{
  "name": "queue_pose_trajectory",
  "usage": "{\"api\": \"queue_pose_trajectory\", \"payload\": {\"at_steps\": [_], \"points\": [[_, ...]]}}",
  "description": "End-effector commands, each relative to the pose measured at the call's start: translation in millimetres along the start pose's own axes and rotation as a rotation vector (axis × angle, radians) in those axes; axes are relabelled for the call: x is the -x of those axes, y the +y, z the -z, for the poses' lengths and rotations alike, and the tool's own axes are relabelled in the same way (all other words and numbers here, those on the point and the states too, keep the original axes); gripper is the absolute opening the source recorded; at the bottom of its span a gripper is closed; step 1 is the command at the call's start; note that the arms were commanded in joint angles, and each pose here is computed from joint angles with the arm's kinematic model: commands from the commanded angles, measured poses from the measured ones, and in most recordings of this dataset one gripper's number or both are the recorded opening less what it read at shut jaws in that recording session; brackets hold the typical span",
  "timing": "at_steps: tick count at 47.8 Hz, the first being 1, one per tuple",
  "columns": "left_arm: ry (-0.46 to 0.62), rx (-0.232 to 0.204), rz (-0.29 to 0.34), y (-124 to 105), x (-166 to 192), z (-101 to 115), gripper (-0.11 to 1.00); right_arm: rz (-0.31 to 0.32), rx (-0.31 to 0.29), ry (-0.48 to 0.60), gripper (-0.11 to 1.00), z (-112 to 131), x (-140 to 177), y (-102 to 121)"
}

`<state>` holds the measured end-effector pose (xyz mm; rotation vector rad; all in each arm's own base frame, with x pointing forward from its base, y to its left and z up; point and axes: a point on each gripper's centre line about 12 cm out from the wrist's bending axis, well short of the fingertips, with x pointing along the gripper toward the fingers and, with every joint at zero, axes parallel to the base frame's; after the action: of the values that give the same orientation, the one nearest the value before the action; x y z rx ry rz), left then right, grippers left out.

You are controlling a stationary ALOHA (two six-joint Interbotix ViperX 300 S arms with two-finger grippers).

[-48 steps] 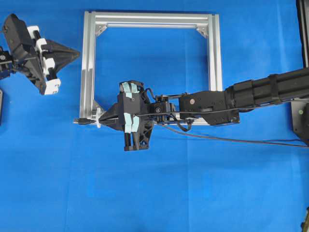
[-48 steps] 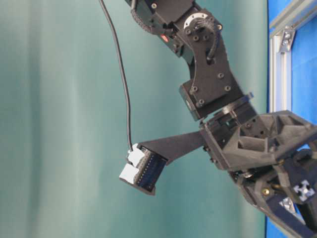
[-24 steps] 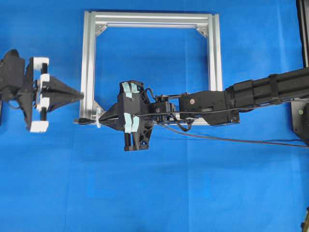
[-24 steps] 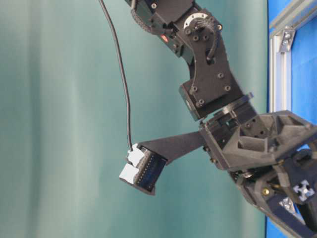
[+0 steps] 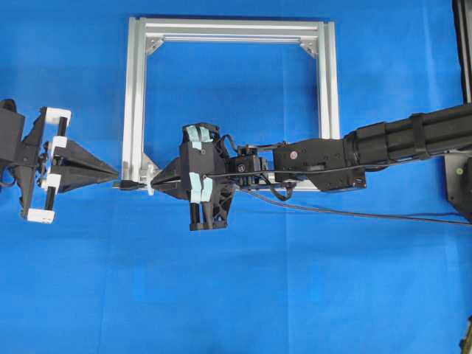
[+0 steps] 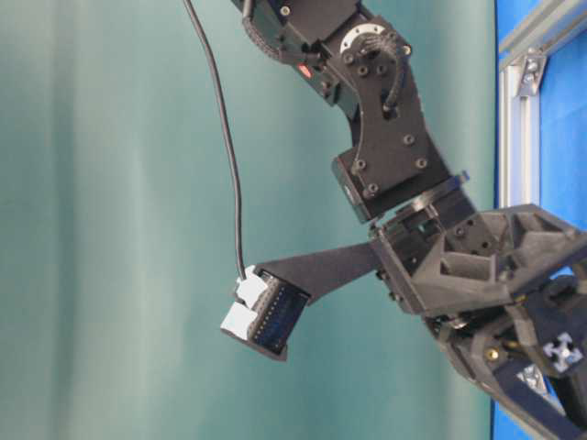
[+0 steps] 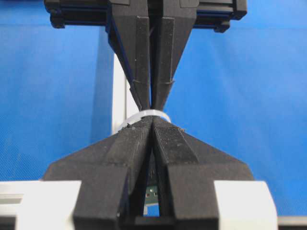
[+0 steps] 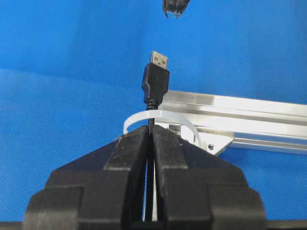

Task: Insert the wire through the string loop located on the left side.
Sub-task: 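Move the open left gripper toward the plug emerging from the loop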

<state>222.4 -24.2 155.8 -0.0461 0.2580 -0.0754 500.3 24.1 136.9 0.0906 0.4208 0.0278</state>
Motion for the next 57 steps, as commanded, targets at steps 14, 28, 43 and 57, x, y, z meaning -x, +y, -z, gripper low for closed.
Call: {"api": "queue_pose_trajectory", "payload": {"at_steps": [14, 28, 43, 57], "points": [[-0.003, 0.008, 0.003, -0.9, -3.4, -5.4, 0.00, -0.005, 0.003, -0.044, 0.03, -17.6, 2.8, 1.9], [-0.011, 0.012, 0.001, -0.5, -4.2, -8.1, 0.36, -0.005, 0.003, -0.044, 0.03, -17.6, 2.8, 1.9], [-0.016, 0.015, -0.009, 1.7, -7.4, -11.4, 0.91, -0.005, 0.003, -0.043, 0.03, -16.9, 2.9, 1.8], [0.072, 0.015, -0.019, 3.0, -22.3, 2.2, 0.91, -0.005, 0.003, -0.043, 0.03, -16.9, 2.9, 1.8]]}}
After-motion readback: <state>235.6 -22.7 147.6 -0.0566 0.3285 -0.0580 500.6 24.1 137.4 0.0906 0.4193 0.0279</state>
